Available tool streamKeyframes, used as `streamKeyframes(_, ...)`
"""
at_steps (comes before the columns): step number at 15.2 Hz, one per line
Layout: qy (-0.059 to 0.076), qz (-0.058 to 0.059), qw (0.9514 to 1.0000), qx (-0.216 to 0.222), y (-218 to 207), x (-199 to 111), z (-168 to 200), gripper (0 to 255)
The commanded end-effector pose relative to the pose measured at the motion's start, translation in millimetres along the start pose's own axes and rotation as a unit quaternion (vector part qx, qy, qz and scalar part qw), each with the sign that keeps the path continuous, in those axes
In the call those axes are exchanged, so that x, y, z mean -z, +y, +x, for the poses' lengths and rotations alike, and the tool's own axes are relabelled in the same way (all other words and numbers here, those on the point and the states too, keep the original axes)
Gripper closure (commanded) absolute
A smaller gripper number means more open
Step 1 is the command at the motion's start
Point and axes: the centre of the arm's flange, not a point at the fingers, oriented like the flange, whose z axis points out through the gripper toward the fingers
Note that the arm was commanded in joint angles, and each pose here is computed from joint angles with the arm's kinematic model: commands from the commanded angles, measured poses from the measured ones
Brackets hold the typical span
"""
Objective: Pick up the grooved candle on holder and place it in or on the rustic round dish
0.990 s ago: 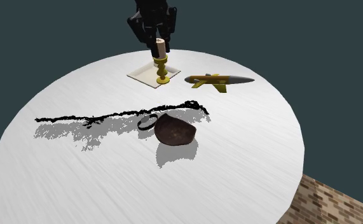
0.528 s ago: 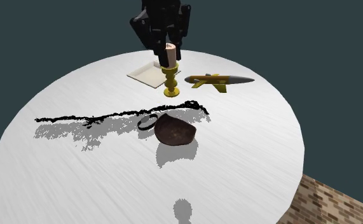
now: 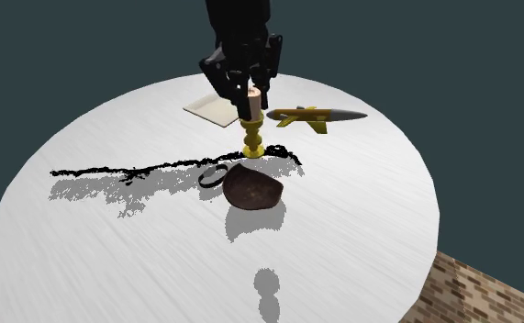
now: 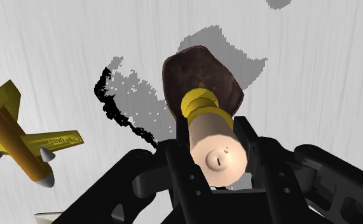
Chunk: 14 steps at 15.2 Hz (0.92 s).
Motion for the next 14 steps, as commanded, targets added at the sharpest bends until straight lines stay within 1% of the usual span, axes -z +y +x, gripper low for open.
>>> streamKeyframes(1, 0.0, 0.0, 1.0, 0.0, -0.9, -11.5, 1.3, 255)
streamKeyframes(12, 0.0, 0.0, 1.0, 0.0, -2.7, -69.1, 7.8, 255)
streamKeyframes(14, 0.0, 0.0, 1.0, 0.0, -2.9, -73.8, 8.3, 255)
